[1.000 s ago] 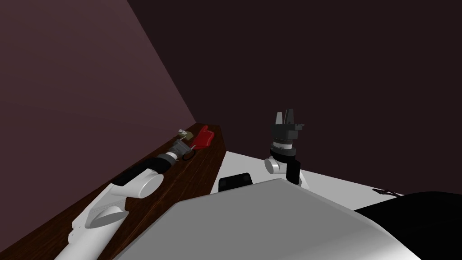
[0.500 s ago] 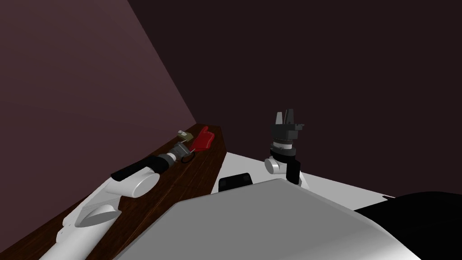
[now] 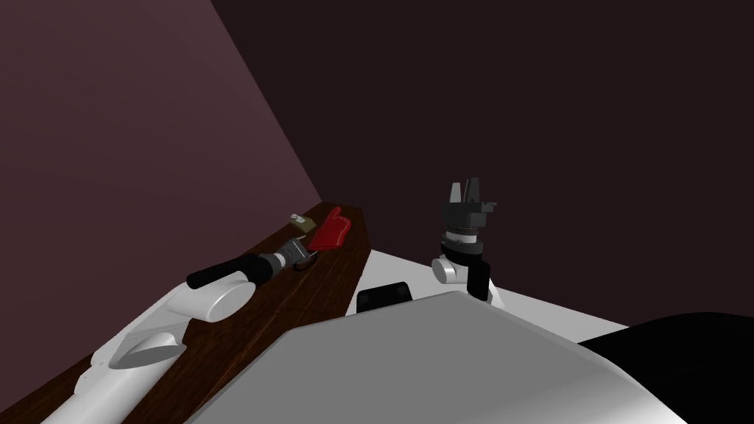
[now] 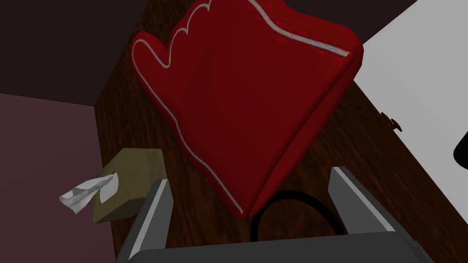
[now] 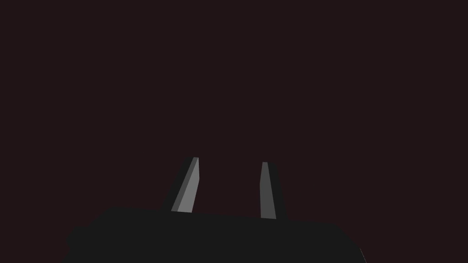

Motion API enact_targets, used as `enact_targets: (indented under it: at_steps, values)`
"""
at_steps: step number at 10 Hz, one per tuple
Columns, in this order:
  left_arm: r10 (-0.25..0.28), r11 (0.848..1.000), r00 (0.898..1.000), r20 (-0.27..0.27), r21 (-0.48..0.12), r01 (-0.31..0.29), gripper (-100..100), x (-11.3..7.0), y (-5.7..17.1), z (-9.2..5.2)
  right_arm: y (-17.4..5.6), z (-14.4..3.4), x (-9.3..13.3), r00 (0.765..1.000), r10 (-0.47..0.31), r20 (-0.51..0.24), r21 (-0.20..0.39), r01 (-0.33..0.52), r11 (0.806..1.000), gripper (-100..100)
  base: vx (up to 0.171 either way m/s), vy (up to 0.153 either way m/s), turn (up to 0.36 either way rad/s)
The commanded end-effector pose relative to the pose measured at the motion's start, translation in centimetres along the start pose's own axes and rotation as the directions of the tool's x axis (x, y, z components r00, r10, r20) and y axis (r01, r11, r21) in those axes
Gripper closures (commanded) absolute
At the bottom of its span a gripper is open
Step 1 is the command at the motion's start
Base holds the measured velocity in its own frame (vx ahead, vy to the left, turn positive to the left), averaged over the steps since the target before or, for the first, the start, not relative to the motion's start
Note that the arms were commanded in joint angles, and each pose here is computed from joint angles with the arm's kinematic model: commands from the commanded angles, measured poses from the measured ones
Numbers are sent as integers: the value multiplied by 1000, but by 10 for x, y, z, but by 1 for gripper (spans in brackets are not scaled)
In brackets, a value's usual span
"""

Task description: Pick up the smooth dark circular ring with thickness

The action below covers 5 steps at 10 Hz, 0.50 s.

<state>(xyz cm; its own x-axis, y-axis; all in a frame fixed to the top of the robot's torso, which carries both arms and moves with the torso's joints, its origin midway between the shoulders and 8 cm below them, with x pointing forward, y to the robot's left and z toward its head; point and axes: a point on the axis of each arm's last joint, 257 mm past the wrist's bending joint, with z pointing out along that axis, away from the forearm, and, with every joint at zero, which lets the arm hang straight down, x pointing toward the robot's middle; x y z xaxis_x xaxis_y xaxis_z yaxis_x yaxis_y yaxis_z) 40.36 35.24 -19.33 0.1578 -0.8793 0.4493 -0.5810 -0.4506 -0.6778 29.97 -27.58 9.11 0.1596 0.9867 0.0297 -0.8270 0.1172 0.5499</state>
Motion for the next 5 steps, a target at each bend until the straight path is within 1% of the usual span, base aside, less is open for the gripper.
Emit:
enact_targets:
  at_steps: [1,2,3,4,5]
  values:
    - [-6,999,1000,27,-38,7,-100,-8,8,0,0,0,0,1000,0,0,0,0,1000,0,57,-6,28]
    - [-14,996,998,58,-88,19,-100,-18,18,-2,0,0,0,1000,0,0,0,0,1000,0,72,4,53]
    - [-13,995,998,65,-96,19,-100,-20,19,-2,0,0,0,1000,0,0,0,0,1000,0,75,2,34]
    - [-17,989,995,100,-147,32,-100,-30,30,-5,0,0,0,1000,0,0,0,0,1000,0,83,-3,62]
    - [-17,988,994,104,-151,32,-100,-31,31,-5,0,0,0,1000,0,0,0,0,1000,0,70,-5,31]
